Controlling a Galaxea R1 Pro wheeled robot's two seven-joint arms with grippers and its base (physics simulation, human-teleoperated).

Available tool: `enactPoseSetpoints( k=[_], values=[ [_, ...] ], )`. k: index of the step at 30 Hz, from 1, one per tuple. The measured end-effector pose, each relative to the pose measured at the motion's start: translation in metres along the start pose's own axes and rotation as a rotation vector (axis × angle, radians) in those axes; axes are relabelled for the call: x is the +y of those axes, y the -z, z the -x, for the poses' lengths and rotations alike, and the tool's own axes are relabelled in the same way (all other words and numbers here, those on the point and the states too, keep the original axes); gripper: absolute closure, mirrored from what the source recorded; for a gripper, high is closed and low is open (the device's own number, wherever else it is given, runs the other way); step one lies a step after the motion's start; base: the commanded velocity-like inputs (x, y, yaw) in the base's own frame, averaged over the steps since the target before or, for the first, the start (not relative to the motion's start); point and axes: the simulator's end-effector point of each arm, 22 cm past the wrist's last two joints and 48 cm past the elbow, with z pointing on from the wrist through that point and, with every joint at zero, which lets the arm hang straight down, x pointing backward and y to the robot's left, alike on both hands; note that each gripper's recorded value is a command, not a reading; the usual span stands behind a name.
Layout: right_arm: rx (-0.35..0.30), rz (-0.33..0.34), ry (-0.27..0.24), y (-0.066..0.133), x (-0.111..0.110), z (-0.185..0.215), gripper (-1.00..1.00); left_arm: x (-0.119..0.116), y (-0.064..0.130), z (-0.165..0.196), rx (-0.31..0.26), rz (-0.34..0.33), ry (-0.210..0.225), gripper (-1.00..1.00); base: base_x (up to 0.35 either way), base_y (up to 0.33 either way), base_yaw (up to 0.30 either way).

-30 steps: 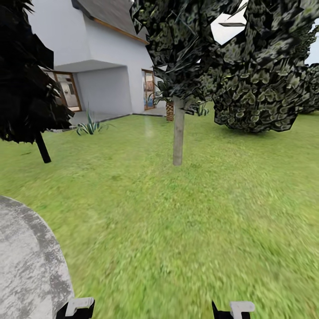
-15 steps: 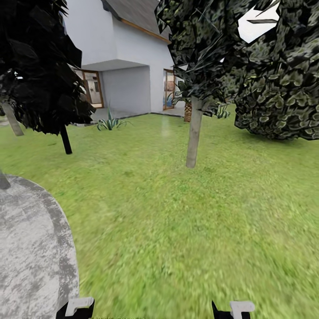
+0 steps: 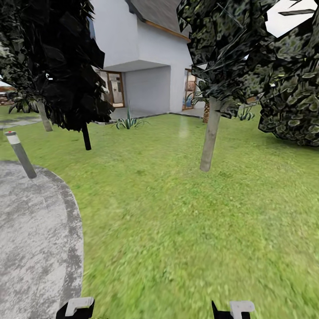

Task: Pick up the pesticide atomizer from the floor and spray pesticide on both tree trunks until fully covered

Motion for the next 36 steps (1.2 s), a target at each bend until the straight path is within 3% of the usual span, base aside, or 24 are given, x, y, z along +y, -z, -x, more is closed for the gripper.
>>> enactPoseSetpoints(
  k=[10, 36],
  values=[
    [0.0, 0.0, 0.0, 0.0, 0.0, 0.0, -1.0, 0.0003, 0.0, -0.0001, 0.0, 0.001, 0.001, -1.0, 0.08, -0.208, 0.279],
    [0.0, 0.0, 0.0, 0.0, 0.0002, 0.0, -1.0, 0.0003, 0.0, -0.0002, 0.0, 0.001, 0.001, -1.0, 0.003, -0.004, 0.279]
  ],
)
